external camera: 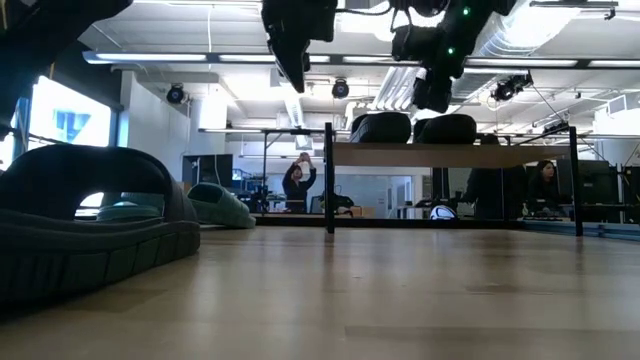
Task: Pick and place slides into the shelf
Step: Put the black slipper on the shelf
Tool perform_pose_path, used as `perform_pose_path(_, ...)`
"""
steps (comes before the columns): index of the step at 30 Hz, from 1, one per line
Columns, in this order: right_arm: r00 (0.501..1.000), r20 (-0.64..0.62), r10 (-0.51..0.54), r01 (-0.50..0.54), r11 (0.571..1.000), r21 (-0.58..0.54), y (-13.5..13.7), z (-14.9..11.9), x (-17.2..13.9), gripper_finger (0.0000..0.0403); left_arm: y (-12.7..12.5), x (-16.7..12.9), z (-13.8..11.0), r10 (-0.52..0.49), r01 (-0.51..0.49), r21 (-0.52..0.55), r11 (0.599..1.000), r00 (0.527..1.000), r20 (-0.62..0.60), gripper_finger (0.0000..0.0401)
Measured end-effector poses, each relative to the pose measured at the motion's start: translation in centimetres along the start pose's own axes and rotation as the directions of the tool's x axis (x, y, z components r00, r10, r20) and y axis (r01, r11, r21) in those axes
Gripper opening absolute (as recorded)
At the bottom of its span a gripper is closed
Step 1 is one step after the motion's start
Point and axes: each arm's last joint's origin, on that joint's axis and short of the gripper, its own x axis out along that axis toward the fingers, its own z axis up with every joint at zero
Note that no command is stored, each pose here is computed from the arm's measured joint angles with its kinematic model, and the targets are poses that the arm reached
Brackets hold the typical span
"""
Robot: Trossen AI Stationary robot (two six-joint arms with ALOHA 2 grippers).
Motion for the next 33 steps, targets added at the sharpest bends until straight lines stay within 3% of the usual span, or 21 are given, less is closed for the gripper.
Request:
perform_pose_path(6, 0.996, -0.087, -0.034, 0.036, 0.999, 0.032, -0.9, -0.9, 1.6, 0.0139, 1.0, -0.1, -0.4, -0.007, 0.007, -0.026, 1.0, 1.0, 0.006, 0.0035)
perform_pose_path(16, 0.99, -0.14, 0.007, 0.011, 0.992, 0.126, -1.6, -1.5, 3.4, 0.0139, 1.0, -0.1, -0.4, -0.023, 0.024, -0.02, 1.0, 1.0, 0.014, 0.0035)
perform_pose_path(22, 0.983, -0.146, 0.112, -0.075, 0.968, 0.239, -1.8, -1.8, 4.2, 0.0122, 1.0, -0.1, -0.4, -0.031, 0.031, -0.018, 0.999, 0.999, 0.017, 0.0035)
perform_pose_path(26, 0.973, -0.131, 0.191, -0.151, 0.952, 0.267, -1.6, -1.8, 4.3, 0.0073, 1.0, -0.1, -0.4, -0.031, 0.031, -0.018, 0.999, 0.999, 0.018, 0.0035)
perform_pose_path(30, 0.94, -0.082, 0.331, -0.298, 0.915, 0.272, -1.1, -1.6, 3.8, 0.0013, 1.0, -0.1, -0.4, -0.03, 0.03, -0.017, 0.999, 0.999, 0.02, 0.0035)
perform_pose_path(33, 0.91, -0.06, 0.409, -0.374, 0.877, 0.302, -0.8, -1.5, 3.5, 0.0008, 1.0, -0.1, -0.3, -0.028, 0.029, -0.017, 0.999, 0.999, 0.024, 0.0035)
